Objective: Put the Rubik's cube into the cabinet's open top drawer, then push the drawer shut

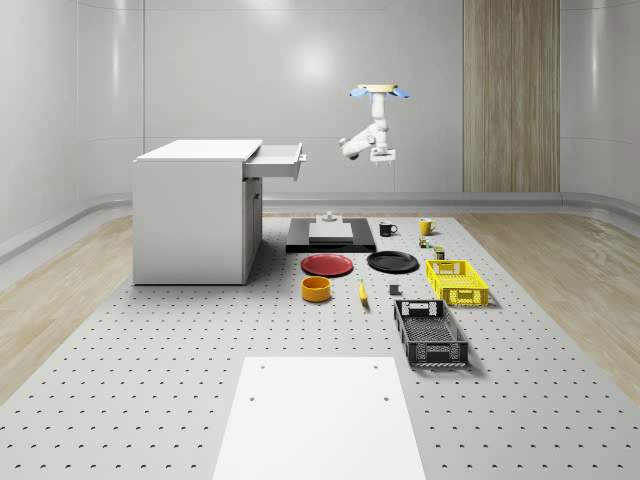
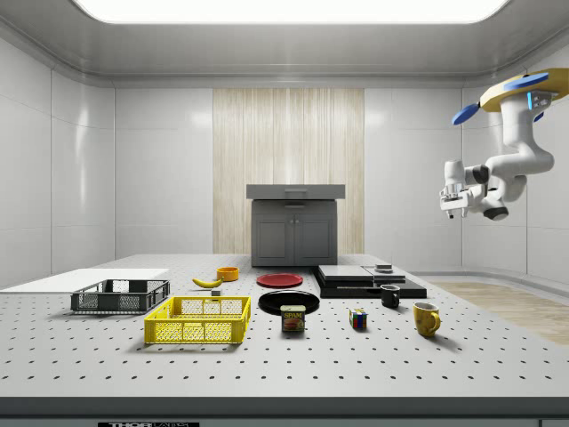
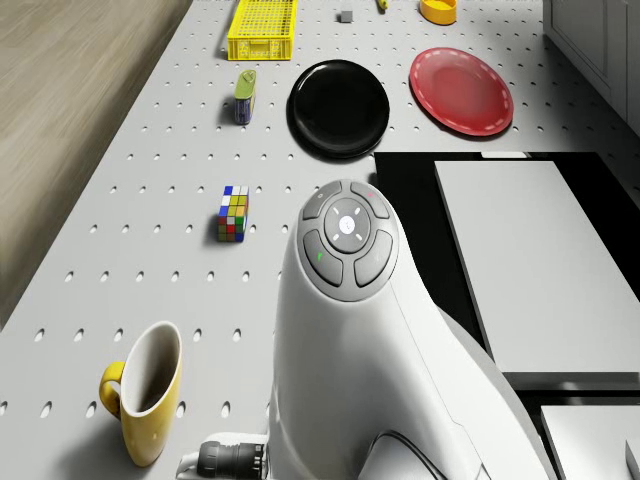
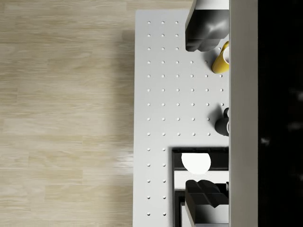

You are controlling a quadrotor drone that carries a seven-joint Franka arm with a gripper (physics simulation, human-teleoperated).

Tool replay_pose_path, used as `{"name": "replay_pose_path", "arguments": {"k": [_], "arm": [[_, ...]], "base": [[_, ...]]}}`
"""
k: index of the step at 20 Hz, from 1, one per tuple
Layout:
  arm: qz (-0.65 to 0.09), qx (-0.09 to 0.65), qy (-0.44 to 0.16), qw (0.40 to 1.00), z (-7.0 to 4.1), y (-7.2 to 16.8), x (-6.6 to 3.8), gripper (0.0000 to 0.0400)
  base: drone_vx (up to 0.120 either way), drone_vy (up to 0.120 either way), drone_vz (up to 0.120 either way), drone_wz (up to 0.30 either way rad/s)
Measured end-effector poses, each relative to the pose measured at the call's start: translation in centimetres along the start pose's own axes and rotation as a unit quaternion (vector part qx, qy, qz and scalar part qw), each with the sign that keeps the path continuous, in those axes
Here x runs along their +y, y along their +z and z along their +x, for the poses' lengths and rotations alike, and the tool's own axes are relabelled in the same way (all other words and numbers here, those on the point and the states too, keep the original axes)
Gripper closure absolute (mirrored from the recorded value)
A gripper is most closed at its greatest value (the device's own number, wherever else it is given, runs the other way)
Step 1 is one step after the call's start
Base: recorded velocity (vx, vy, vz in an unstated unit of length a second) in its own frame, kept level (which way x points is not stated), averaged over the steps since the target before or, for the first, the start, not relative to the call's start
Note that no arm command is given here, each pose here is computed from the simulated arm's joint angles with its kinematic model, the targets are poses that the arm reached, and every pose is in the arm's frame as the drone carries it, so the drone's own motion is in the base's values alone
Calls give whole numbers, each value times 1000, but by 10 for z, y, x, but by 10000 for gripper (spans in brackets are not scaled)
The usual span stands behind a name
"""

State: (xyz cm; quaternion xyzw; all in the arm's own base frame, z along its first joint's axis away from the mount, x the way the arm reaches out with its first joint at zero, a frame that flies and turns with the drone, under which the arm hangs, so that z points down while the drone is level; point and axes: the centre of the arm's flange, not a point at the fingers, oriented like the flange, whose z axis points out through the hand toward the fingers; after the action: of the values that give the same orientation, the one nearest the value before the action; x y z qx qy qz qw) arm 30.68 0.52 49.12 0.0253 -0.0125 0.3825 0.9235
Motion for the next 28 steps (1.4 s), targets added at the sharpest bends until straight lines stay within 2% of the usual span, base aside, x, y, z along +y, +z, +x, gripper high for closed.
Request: {"name": "replay_pose_path", "arguments": {"k": [28], "arm": [[-19, 20, 0, 1000, -4, 0, -4, 0]], "base": [[120, 114, -117, 0]]}}
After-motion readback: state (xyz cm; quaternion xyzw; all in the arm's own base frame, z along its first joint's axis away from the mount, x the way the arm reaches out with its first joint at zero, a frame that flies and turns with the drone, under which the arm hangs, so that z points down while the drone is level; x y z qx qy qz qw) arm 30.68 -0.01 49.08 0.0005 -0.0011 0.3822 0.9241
